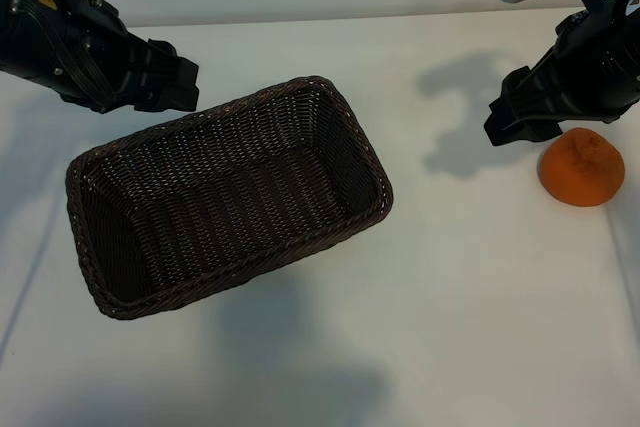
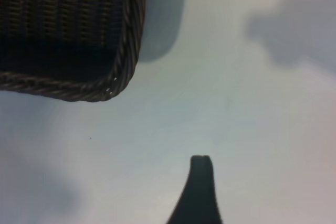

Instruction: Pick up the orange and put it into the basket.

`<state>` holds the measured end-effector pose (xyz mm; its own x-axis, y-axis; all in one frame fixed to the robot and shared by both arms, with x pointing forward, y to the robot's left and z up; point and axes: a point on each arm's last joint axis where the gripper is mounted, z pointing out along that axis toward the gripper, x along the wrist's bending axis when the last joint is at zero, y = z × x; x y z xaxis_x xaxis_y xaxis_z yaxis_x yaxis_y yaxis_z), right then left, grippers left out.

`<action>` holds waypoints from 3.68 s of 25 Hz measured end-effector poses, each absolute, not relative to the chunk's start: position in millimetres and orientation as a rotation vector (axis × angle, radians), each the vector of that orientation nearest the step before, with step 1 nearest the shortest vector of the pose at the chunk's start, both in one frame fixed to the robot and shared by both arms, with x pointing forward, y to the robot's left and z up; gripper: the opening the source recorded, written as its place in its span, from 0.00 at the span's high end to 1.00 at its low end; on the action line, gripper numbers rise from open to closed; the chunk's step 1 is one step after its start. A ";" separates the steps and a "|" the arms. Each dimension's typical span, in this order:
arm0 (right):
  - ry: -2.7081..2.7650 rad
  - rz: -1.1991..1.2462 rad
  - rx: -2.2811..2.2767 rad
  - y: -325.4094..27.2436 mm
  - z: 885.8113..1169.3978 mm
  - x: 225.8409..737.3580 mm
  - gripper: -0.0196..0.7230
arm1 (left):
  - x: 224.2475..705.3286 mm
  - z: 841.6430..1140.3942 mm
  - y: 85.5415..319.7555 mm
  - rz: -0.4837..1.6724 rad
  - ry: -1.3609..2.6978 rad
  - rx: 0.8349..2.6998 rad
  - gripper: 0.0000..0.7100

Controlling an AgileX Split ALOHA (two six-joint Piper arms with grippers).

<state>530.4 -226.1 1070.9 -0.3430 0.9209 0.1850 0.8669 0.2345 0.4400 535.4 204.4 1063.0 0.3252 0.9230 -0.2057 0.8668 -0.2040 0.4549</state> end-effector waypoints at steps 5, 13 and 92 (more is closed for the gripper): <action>2.377 0.727 1.730 -226.1 1070.9 530.4 0.17 | 535.4 1063.0 204.4 0.152 1.571 2.105 0.22; 2.377 0.726 1.730 -226.1 1070.9 530.4 0.17 | 535.4 1063.0 204.4 0.152 1.571 2.105 0.22; 2.419 0.687 1.744 -226.4 1069.3 526.6 0.17 | 485.0 946.1 249.7 0.205 2.440 1.704 0.22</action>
